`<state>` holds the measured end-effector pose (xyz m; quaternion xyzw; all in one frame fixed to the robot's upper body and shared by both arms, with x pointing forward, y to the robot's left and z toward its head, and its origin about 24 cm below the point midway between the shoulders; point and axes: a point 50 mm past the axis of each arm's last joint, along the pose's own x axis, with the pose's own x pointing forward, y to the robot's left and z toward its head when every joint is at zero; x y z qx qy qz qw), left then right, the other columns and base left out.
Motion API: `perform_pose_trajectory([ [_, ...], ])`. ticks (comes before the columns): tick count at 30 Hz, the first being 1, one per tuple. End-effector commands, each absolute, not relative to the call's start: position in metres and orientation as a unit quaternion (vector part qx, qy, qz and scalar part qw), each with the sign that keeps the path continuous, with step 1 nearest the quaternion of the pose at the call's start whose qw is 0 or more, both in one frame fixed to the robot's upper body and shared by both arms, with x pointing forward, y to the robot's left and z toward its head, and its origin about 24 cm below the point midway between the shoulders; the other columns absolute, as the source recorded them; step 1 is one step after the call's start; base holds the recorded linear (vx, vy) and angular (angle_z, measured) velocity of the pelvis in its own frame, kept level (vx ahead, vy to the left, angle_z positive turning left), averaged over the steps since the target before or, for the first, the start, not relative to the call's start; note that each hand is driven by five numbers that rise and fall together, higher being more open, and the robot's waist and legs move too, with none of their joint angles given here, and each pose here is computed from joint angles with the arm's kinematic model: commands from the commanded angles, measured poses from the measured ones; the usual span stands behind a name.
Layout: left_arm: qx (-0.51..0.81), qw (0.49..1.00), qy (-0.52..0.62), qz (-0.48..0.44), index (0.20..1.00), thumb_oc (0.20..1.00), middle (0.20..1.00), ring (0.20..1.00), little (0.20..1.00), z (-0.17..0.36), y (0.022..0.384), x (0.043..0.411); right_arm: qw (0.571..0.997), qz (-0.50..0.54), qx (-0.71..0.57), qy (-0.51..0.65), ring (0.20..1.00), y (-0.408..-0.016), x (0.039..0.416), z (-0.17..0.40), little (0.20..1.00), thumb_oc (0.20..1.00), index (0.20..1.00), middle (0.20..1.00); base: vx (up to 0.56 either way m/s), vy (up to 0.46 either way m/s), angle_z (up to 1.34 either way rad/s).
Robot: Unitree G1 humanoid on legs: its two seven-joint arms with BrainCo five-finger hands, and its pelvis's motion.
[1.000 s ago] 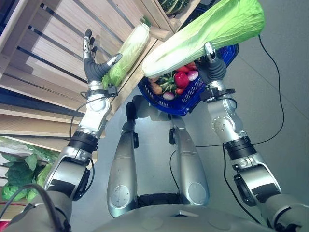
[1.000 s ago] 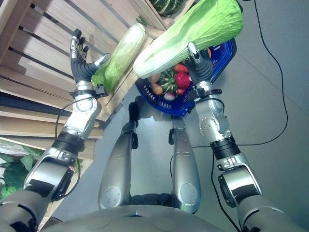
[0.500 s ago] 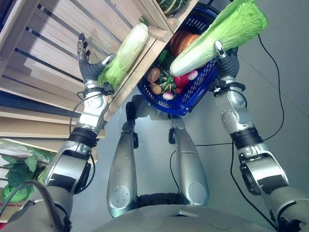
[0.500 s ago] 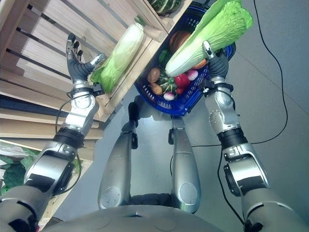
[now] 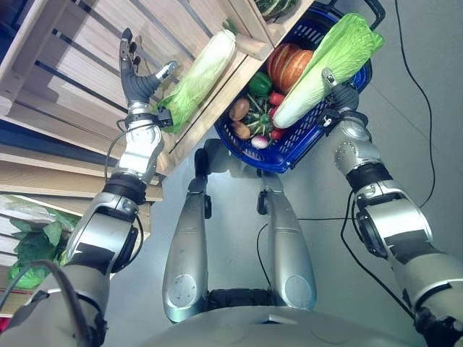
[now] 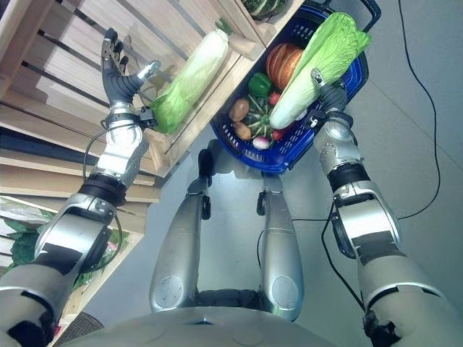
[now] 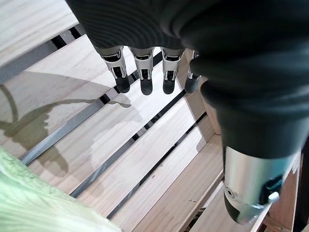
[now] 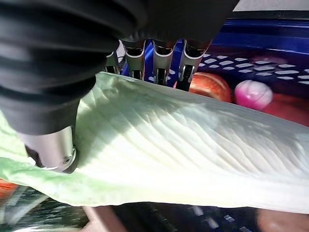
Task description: Pick up fruits and vegetables into the basket
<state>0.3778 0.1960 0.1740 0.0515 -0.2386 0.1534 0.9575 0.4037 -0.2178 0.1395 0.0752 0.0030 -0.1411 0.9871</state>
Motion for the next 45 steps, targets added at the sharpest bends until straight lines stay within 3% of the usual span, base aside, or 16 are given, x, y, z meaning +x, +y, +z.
perform_pose_trajectory([
  [1,0.015,0.948,-0.281,0.148,1.000,1.000,1.000,1.000,1.000,0.187,0.193,0.376,0.987,-0.160,0.024,-0.012,0.200,-0.239,0.405,0.158,0.200,0.200,0.200,0.200,0.00,0.000,0.00],
  [21,-0.001,0.946,-0.298,0.128,1.000,1.000,1.000,1.000,1.000,0.186,0.174,0.374,0.960,-0.240,0.053,0.136,0.200,-0.262,0.396,0.120,0.200,0.200,0.200,0.200,0.00,0.001,0.01],
  [22,-0.002,0.946,-0.297,0.129,1.000,1.000,1.000,1.000,1.000,0.186,0.174,0.374,0.958,-0.245,0.057,0.141,0.310,-0.264,0.395,0.119,0.310,0.310,0.310,0.310,0.00,0.000,0.00],
  [24,-0.002,0.946,-0.297,0.129,1.000,1.000,1.000,1.000,1.000,0.186,0.174,0.374,0.958,-0.245,0.057,0.141,0.310,-0.264,0.395,0.119,0.310,0.310,0.310,0.310,0.00,0.000,0.00],
  [25,-0.002,0.946,-0.298,0.128,1.000,1.000,1.000,1.000,1.000,0.184,0.173,0.373,0.953,-0.253,0.070,0.150,1.000,-0.266,0.393,0.115,1.000,1.000,1.000,1.000,0.00,0.000,0.00],
  [45,0.042,0.947,-0.288,0.139,1.000,1.000,1.000,1.000,1.000,0.180,0.173,0.374,0.946,-0.276,0.066,0.159,1.000,-0.277,0.388,0.114,1.000,1.000,1.000,1.000,0.00,0.000,0.00],
])
